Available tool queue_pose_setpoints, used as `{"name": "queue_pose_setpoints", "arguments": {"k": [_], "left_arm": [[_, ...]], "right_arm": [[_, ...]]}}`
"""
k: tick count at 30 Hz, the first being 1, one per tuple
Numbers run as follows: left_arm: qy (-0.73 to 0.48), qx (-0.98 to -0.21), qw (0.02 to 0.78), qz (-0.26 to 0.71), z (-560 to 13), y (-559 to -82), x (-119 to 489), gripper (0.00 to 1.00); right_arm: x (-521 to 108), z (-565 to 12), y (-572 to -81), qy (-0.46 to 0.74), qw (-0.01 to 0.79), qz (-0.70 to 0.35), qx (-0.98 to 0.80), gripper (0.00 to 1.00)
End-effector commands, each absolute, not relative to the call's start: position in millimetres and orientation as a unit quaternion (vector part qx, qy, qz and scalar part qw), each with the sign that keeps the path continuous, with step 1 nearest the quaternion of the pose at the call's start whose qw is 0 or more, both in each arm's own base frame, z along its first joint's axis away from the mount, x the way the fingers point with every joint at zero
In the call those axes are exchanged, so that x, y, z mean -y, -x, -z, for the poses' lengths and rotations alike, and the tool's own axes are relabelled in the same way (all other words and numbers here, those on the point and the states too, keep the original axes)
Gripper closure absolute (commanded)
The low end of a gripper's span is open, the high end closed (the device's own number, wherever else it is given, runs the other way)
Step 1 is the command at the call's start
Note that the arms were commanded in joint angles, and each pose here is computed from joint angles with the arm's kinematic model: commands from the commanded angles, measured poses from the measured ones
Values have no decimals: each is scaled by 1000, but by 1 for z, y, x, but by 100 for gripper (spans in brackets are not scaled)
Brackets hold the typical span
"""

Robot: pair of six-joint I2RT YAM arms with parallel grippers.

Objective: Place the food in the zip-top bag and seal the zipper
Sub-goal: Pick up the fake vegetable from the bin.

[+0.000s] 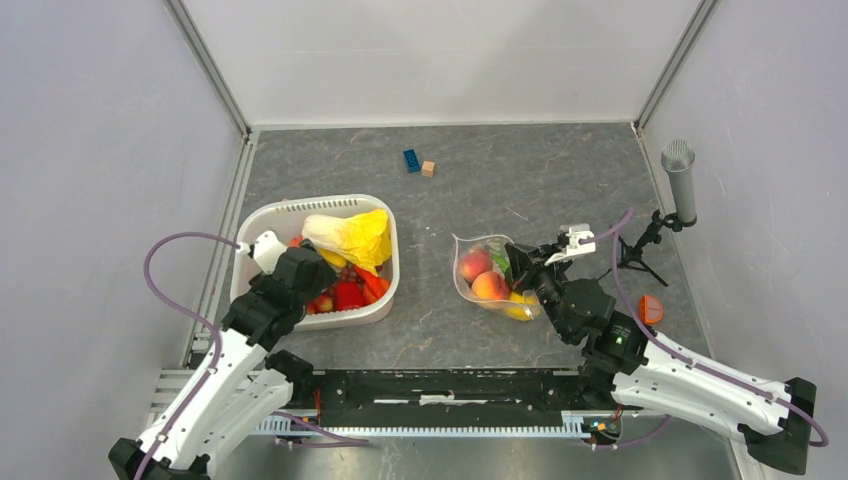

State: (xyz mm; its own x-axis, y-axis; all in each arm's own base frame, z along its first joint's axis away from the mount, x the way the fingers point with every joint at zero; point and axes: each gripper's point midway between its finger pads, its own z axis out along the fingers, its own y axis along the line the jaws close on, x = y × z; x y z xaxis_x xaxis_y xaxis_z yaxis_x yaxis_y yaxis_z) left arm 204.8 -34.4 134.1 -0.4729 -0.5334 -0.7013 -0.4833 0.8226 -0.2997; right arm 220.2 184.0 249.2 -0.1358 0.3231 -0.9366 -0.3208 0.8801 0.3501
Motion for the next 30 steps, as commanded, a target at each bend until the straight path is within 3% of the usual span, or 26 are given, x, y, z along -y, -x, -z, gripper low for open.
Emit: {"name": "queue_pose_setpoints", "arguments": {"k": [1,13,24,26,28,30], "left_arm": [[358,-801,478,-41,-155,-213,-3,0],[395,-817,409,-98,-116,-217,-10,0],[409,-816,398,-88,-67,-263,-7,0],[410,-821,384,-101,-59,-262,-9,7],[417,-818,382,-104,-57,-257,-11,26],[423,-810,395,-94,-63,-253,-13,38]], "right_arm": [[-178,-260,-222,-9,671,-238,-703,94],[-169,-259,-224,-14,677,-213,-705,94],[-176,-258,-227,-4,674,-211,-708,93],[-179,-257,-227,1,671,-210,-711,93],[-179,-256,-226,1,668,-211,-714,93],[-176,-255,-226,-4,669,-208,-714,93]]}}
